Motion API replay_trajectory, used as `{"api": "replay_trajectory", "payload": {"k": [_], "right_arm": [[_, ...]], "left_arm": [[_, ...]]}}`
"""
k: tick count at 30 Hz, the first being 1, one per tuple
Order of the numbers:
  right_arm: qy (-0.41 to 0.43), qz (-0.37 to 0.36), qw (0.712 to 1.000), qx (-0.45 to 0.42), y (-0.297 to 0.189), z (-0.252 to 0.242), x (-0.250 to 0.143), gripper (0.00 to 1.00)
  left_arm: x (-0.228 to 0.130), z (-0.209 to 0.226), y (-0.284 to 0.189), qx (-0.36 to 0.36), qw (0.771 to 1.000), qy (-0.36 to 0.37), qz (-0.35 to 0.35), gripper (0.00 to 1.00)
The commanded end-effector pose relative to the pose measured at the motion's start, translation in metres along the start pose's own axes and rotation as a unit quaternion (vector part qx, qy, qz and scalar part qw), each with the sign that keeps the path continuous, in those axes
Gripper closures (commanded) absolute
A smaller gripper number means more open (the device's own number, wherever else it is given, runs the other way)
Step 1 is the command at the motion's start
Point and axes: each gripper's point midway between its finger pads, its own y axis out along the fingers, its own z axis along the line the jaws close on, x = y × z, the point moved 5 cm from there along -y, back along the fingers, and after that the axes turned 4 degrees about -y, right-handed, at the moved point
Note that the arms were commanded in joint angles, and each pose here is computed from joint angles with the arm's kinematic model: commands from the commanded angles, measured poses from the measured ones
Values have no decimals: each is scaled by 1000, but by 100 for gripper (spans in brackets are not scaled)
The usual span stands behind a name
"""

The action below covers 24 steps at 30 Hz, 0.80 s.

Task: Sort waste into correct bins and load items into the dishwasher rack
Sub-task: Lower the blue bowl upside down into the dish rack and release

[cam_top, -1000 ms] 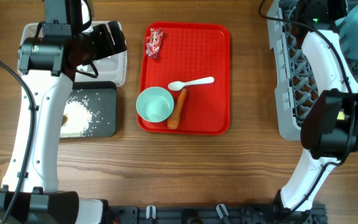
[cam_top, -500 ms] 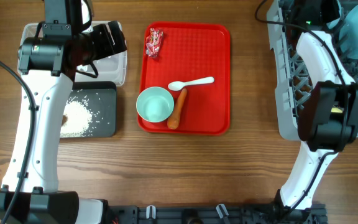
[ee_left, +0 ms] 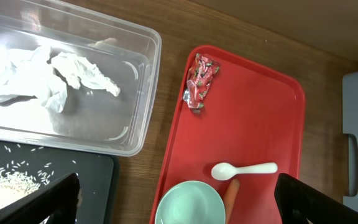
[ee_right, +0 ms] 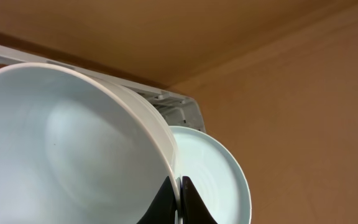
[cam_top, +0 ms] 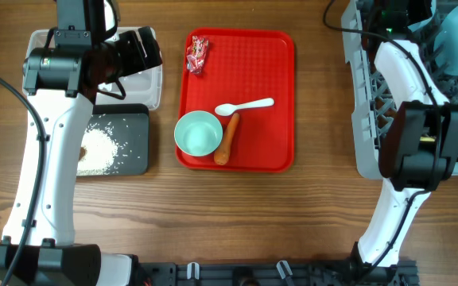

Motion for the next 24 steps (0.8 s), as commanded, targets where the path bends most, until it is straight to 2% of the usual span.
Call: {"api": "replay_trajectory", "payload": {"k": [1,24], "right_arm": [[-12,6,1000,5,3,14,-3,96],[-38,7,999,33,-1,27,-4,96]], "left_arm": [[0,3,4,7,1000,-6,1,0],[0,3,4,7,1000,-6,1,0]]}}
